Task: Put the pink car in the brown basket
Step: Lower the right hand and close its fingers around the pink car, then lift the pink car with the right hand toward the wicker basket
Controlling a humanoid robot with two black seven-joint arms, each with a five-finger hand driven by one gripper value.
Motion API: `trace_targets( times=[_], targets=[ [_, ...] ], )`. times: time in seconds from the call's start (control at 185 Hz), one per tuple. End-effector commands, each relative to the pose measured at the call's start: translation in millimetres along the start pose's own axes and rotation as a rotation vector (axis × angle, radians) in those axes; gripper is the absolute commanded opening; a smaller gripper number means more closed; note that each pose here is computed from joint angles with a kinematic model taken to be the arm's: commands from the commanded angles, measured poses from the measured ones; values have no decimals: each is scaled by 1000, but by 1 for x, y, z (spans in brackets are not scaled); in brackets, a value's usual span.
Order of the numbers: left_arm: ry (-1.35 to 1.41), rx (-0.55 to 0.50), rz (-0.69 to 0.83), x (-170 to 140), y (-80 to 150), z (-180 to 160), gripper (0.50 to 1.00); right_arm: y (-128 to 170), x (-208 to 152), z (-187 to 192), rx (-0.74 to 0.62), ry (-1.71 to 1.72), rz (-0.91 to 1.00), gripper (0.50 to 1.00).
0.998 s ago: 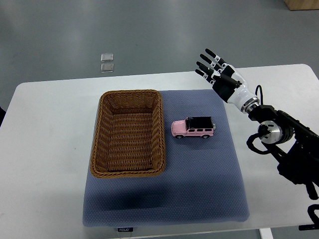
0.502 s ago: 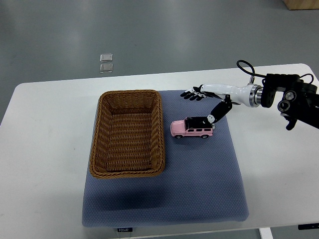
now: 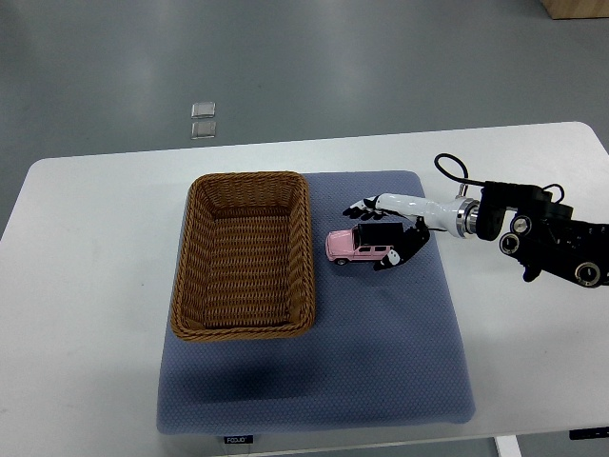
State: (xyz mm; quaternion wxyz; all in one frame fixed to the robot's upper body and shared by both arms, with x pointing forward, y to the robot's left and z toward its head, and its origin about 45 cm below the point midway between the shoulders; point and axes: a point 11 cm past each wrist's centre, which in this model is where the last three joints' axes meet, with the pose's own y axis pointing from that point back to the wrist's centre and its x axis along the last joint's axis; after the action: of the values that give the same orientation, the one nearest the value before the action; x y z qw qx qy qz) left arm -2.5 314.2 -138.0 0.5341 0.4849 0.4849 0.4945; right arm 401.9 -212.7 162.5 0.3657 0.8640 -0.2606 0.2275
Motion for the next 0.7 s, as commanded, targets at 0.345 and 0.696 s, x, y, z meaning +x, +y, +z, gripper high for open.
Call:
trace_targets(
  times=[0.345, 0.696],
  targets=[
    [1, -1, 1, 0, 0, 1, 1000, -4, -10, 9, -14, 40, 25, 500],
    [2, 1, 7, 2, 0, -1, 1000, 17, 32, -3, 25, 82, 80, 500]
  ],
)
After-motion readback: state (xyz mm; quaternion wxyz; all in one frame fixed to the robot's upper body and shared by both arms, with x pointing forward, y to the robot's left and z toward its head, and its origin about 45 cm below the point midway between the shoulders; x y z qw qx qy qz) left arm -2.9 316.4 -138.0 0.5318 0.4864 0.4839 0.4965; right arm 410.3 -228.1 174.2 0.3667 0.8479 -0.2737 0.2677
